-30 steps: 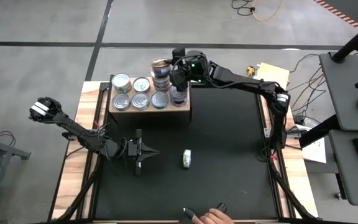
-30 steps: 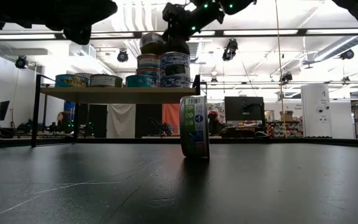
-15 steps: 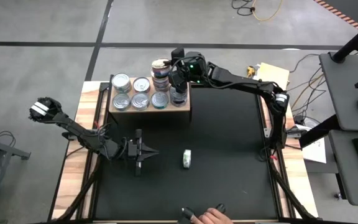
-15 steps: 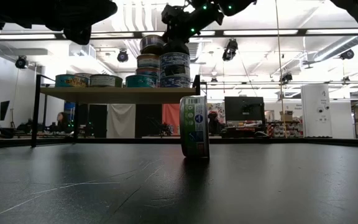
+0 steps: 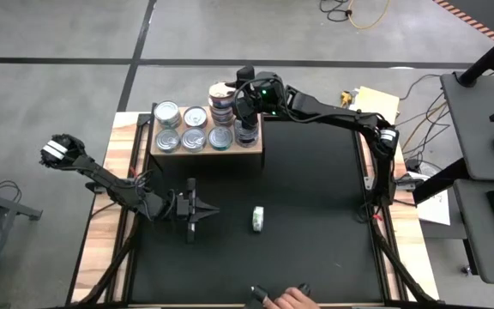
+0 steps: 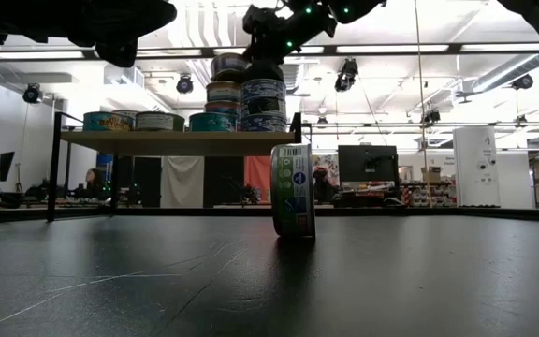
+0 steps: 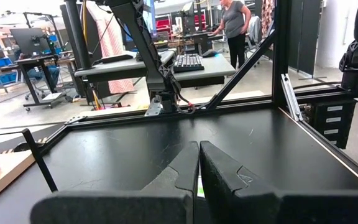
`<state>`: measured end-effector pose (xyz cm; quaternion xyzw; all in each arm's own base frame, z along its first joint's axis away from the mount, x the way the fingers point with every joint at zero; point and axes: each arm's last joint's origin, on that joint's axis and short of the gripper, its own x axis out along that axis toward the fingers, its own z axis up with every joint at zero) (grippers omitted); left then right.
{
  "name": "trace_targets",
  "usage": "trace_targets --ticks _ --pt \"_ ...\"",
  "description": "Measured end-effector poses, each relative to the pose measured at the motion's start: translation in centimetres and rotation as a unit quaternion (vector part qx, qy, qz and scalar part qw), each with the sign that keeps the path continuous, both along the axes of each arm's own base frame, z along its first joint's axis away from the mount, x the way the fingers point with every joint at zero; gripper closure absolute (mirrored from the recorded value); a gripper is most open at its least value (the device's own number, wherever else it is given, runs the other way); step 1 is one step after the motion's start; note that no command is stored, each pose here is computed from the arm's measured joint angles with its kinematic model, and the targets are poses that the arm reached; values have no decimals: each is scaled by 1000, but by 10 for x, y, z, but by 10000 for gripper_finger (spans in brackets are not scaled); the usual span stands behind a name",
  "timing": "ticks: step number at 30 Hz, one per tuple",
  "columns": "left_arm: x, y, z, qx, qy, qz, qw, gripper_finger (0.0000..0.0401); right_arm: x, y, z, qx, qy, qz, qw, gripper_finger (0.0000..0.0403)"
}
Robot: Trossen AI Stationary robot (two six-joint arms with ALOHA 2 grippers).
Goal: Stack canned seafood by type on shelf
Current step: Stack the blue and pink tuna can on top of the other blue and pink tuna can on the shelf
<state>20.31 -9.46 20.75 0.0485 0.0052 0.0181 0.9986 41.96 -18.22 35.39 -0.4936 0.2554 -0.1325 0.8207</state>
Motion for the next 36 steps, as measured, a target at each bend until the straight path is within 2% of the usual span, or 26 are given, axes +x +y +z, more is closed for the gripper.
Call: trace_targets --ticks 19,26,36 --pt "0 0 0 2 0 0 1000 401 3 6 5 3 -8 7 1000 57" --pt "0 0 0 2 0 0 1000 401 2 8 15 15 -29 7 999 53" --pt "0 0 0 2 0 1 1000 401 2 8 9 37 -13 2 999 48"
